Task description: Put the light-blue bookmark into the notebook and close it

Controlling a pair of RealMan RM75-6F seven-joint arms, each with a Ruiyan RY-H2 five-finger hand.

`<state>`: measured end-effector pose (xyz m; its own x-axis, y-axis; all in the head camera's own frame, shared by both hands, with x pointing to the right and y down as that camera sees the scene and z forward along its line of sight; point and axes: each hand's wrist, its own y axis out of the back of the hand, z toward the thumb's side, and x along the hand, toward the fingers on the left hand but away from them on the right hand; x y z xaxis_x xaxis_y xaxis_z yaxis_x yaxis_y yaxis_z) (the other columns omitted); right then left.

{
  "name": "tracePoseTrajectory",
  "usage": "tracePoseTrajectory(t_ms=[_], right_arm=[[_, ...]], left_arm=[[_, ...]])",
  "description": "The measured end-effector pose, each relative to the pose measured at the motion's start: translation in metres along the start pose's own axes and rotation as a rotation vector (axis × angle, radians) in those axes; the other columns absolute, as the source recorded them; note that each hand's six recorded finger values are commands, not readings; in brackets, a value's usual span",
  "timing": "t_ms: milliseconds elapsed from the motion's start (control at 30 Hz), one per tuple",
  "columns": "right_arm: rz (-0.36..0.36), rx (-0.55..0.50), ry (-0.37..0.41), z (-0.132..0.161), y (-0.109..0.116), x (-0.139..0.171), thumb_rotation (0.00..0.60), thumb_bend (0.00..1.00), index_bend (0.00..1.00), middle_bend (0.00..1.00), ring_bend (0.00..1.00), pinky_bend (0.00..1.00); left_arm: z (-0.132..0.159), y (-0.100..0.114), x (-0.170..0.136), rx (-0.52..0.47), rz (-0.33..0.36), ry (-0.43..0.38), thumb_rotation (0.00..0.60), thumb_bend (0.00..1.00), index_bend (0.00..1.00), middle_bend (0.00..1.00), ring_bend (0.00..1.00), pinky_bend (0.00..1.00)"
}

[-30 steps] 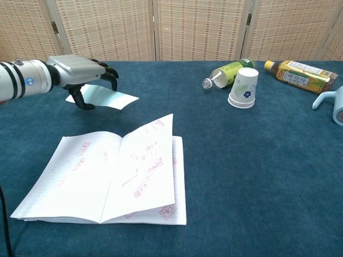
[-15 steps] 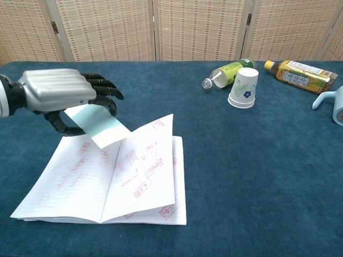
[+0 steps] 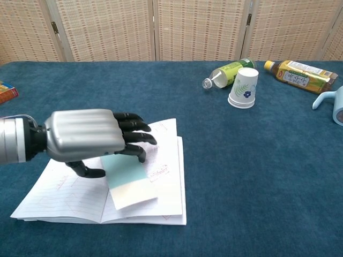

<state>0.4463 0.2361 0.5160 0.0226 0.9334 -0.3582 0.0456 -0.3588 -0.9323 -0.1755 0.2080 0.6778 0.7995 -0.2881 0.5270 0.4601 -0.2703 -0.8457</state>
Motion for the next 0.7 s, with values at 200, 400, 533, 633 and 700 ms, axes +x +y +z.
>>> tracePoseTrajectory(t_ms=[200, 400, 533, 633, 700], right_arm=[[-0.003, -0.001, -0.011, -0.003, 0.000, 0.002, 0.600, 0.21, 0.14, 0.18, 0.14, 0.20], [-0.004, 0.001, -0.015, -0.004, 0.000, 0.003, 0.600, 0.21, 0.14, 0.18, 0.14, 0.20], [-0.005, 0.000, -0.017, -0.004, 0.001, 0.004, 0.600, 0.21, 0.14, 0.18, 0.14, 0.20], [-0.005, -0.001, -0.019, -0.004, 0.000, 0.004, 0.600, 0.21, 0.14, 0.18, 0.14, 0.20], [-0.006, -0.001, -0.019, -0.004, 0.001, 0.005, 0.600, 0.21, 0.14, 0.18, 0.14, 0.20]], left_arm=[[0.030, 0.001, 0.017, 0.058, 0.015, -0.085, 0.600, 0.34, 0.32, 0.10, 0.04, 0.09], [0.030, 0.007, 0.024, 0.111, 0.052, -0.085, 0.600, 0.34, 0.32, 0.10, 0.04, 0.09], [0.025, 0.014, 0.027, 0.129, 0.063, -0.080, 0.600, 0.34, 0.31, 0.10, 0.04, 0.09], [0.022, 0.017, 0.026, 0.139, 0.065, -0.078, 0.600, 0.34, 0.31, 0.10, 0.04, 0.09], [0.020, 0.018, 0.025, 0.156, 0.066, -0.078, 0.600, 0.34, 0.30, 0.10, 0.04, 0.09]])
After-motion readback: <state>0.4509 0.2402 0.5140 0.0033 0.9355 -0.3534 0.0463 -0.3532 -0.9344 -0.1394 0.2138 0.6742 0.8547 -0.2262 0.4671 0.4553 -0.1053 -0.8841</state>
